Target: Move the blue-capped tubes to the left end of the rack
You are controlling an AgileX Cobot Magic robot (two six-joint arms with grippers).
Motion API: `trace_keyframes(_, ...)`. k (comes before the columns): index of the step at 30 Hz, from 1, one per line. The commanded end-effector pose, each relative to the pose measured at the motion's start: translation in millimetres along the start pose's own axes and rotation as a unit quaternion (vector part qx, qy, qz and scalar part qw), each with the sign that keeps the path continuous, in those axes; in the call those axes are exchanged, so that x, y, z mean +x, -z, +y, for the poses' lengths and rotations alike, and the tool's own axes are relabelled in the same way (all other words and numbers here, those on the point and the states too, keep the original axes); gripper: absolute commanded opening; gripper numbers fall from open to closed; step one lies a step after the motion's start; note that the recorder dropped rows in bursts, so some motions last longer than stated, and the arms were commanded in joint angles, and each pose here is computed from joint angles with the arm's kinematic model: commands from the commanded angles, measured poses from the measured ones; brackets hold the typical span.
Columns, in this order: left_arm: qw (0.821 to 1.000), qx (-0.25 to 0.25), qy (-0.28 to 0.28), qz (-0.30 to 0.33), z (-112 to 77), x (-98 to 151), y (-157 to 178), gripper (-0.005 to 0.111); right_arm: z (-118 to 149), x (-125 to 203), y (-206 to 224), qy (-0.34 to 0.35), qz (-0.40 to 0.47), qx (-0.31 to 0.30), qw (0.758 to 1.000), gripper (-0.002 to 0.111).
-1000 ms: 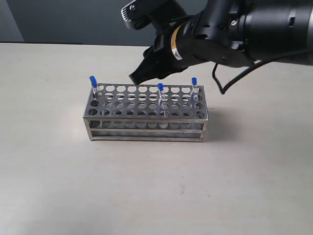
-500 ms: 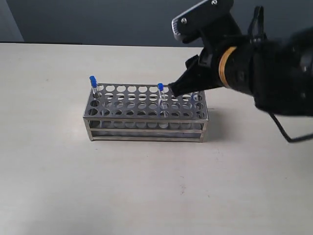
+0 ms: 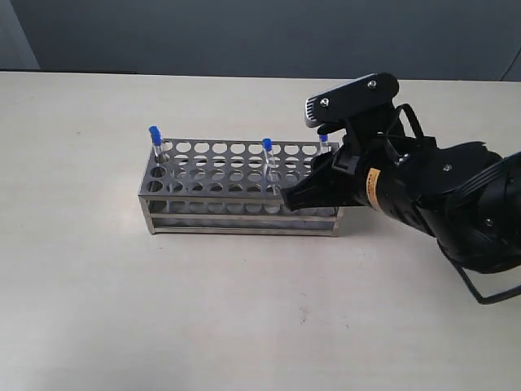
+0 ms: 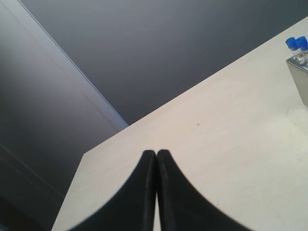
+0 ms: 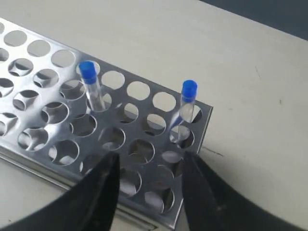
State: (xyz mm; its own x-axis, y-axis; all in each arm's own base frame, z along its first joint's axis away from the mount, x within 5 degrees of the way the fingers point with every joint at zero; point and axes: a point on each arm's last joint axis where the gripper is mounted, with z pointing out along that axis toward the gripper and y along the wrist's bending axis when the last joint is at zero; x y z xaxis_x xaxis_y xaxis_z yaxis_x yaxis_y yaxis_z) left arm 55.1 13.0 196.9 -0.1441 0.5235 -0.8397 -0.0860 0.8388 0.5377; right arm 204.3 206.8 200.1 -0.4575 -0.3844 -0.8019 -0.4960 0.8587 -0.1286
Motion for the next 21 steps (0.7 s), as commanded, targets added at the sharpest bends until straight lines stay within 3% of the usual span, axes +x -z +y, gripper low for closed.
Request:
trace_keyframes(1,1.000,0.001,0.003,-0.002,0.7,-2,0,0.001,6,2,0,0.013,0.008,-0.033,0.999,0.041)
trace_keyframes(3,1.000,0.001,0.003,-0.002,0.7,-2,0,0.001,11,1,0,0.058,0.011,-0.065,0.996,0.033)
trace_keyframes(6,1.000,0.001,0.003,-0.002,0.7,-2,0,0.001,22,-5,2,0.156,0.001,-0.121,0.980,0.012)
trace_keyframes(8,1.000,0.001,0.003,-0.002,0.7,-2,0,0.001,26,-15,4,0.161,-0.014,-0.134,0.978,-0.001)
trace_keyframes(14,1.000,0.001,0.003,-0.002,0.7,-2,0,0.001,30,-51,-6,0.139,-0.049,-0.154,0.977,-0.001)
trace_keyframes(17,1.000,0.001,0.003,-0.002,0.7,-2,0,0.001,20,-65,-35,0.112,-0.040,-0.168,0.979,-0.001)
trace_keyframes(18,1.000,0.001,0.003,-0.002,0.7,-2,0,0.001,18,-66,-40,0.116,-0.037,-0.182,0.976,-0.001)
trace_keyframes(21,1.000,0.001,0.003,-0.003,0.7,-2,0,0.001,14,-76,-50,0.109,-0.037,-0.309,0.944,-0.001)
